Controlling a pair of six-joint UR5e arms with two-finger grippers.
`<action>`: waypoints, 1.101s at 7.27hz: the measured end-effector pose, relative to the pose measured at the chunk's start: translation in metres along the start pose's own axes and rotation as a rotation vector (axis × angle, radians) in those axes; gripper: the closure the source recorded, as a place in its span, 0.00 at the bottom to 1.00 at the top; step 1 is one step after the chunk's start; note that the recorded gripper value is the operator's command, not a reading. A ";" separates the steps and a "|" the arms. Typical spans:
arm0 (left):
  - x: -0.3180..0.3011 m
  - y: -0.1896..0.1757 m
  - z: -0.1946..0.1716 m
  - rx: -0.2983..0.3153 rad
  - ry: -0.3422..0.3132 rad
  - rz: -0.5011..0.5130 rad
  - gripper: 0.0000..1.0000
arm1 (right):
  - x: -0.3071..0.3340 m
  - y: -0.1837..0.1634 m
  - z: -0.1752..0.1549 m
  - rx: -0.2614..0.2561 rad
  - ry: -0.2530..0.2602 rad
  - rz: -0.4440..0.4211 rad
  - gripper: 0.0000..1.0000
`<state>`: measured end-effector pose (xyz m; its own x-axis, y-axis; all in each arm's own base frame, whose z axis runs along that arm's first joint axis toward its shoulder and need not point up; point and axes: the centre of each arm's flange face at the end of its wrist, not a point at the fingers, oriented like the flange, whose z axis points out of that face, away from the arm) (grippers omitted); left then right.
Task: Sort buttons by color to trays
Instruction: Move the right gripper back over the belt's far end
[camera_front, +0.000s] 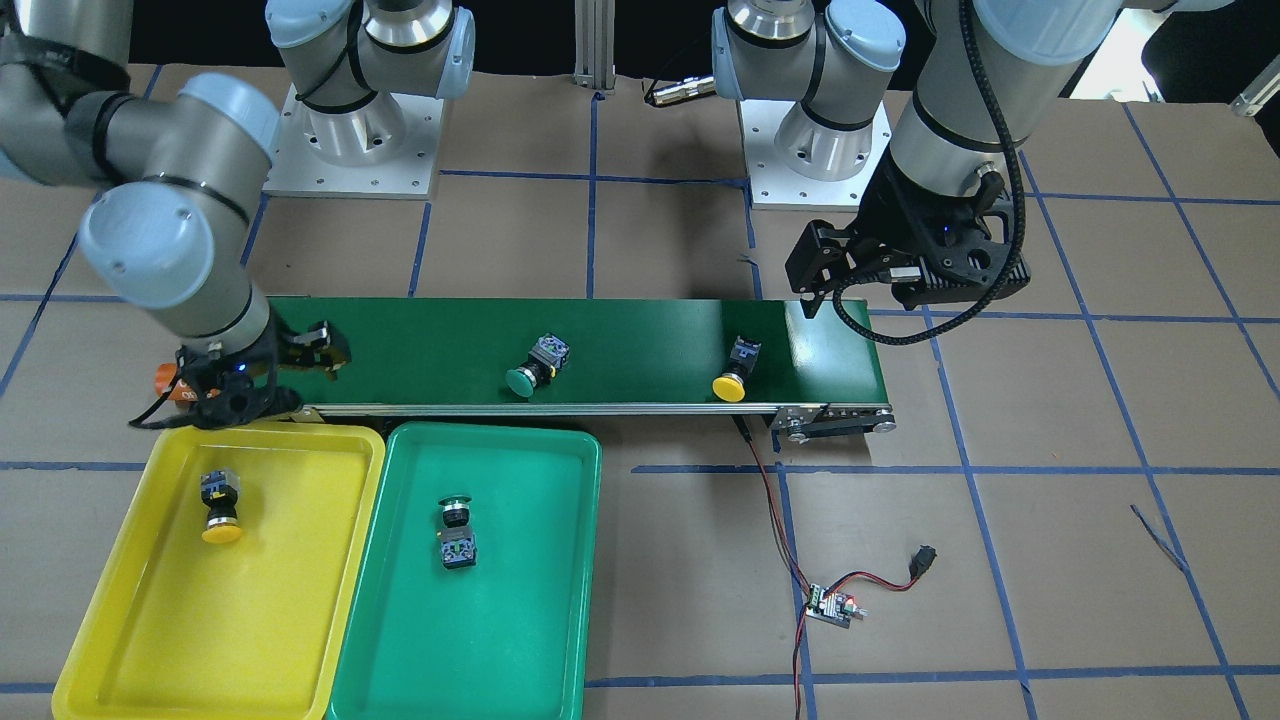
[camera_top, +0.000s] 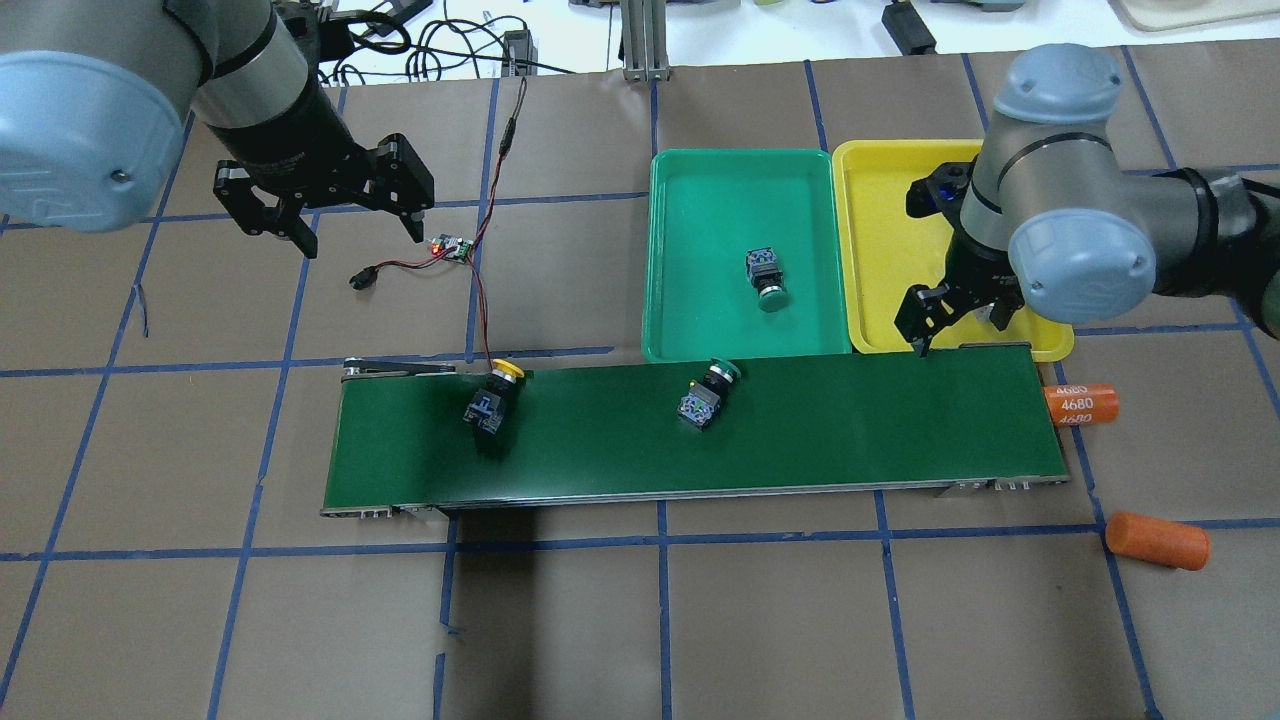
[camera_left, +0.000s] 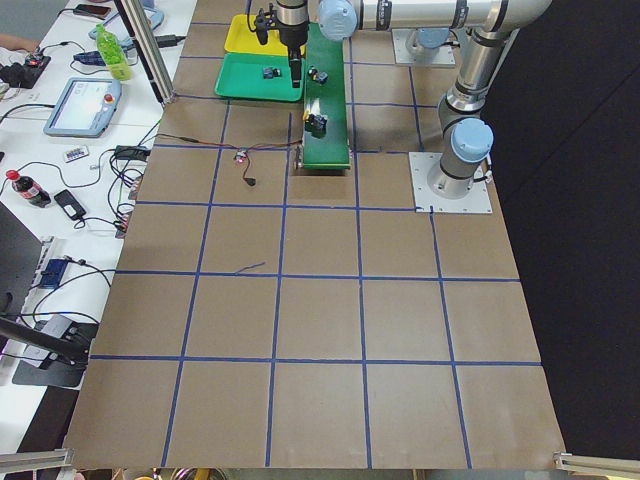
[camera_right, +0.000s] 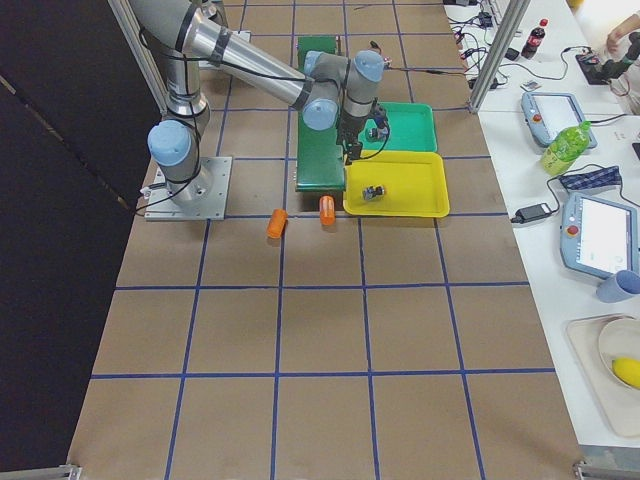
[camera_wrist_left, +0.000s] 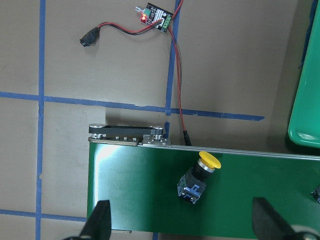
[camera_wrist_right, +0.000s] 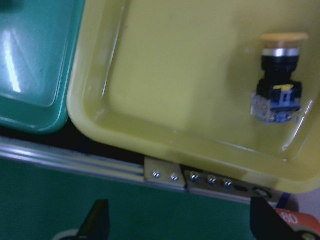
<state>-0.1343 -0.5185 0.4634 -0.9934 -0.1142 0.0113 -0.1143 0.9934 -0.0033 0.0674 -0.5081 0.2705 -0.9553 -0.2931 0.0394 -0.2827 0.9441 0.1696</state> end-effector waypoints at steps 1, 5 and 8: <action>-0.001 0.000 0.000 0.000 0.001 -0.001 0.00 | -0.013 0.023 0.004 -0.011 0.000 -0.012 0.00; -0.004 0.001 -0.001 0.000 -0.001 -0.006 0.00 | -0.032 0.055 0.018 -0.023 -0.018 -0.015 0.00; -0.004 0.003 0.002 -0.004 -0.001 -0.006 0.00 | -0.035 0.041 0.018 0.044 -0.066 0.018 0.00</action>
<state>-0.1304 -0.5147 0.4609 -0.9927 -0.1203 0.0100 -0.1203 0.9927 0.0005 0.0871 -0.4562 0.2587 -0.9633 -0.2673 -0.0229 -0.2680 0.9551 0.1261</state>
